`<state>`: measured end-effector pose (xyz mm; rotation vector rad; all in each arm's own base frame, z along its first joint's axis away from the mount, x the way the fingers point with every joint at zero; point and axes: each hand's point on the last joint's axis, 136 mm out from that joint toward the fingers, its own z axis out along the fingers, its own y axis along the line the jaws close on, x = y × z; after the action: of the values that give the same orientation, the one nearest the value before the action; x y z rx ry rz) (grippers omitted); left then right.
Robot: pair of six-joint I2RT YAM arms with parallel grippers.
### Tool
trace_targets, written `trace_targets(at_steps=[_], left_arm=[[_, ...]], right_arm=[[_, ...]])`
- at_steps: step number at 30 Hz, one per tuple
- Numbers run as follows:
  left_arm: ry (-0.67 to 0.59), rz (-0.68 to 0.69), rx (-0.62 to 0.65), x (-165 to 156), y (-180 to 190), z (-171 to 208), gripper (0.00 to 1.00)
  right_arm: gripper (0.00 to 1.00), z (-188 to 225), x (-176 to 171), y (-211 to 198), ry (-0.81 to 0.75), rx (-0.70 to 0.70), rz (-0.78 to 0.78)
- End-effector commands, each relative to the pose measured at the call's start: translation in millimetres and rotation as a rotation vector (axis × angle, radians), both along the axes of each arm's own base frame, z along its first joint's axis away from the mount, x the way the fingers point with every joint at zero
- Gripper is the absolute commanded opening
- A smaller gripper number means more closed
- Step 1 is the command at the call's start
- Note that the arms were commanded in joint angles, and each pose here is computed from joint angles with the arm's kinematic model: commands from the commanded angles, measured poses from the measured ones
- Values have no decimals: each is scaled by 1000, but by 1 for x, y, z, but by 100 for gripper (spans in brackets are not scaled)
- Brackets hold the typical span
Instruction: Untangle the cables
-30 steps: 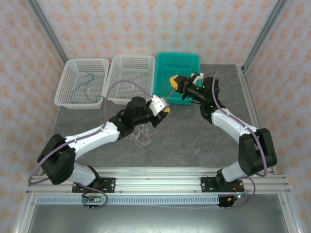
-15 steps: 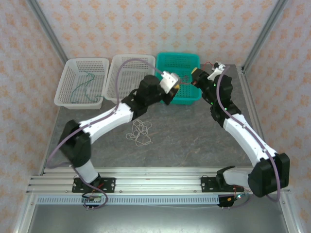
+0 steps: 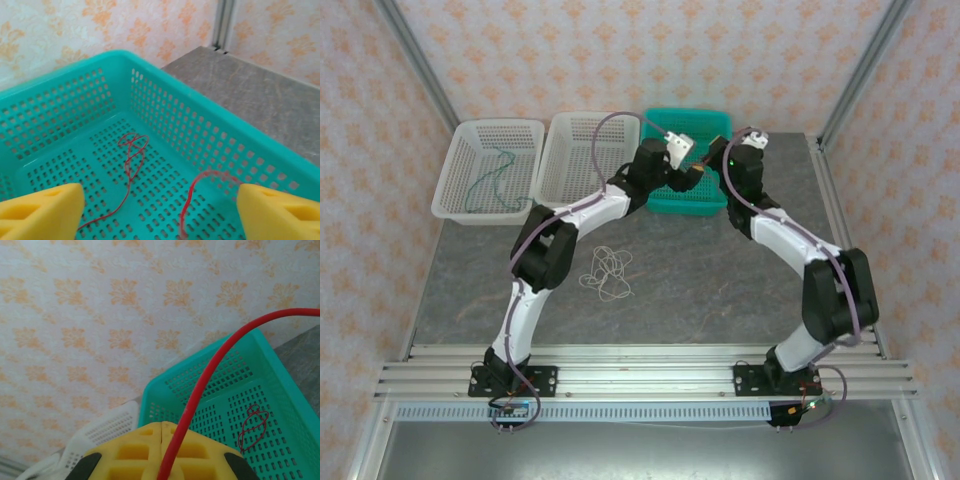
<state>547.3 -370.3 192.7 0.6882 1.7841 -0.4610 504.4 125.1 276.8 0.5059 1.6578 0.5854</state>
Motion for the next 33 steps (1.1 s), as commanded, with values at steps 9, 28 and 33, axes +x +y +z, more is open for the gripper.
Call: trace_targets(at_steps=[9,28,33], left_arm=[[-147,-103,-288,-78,20,143,100],[234,589,-179,-176,205,115,100],[416,742,-179,-194,235,68,100]], right_arm=[[0,-59,89,24,162,31,-57],[97,-54,112,79,485,-20,155],[97,-42,80,98,486,-171,234]])
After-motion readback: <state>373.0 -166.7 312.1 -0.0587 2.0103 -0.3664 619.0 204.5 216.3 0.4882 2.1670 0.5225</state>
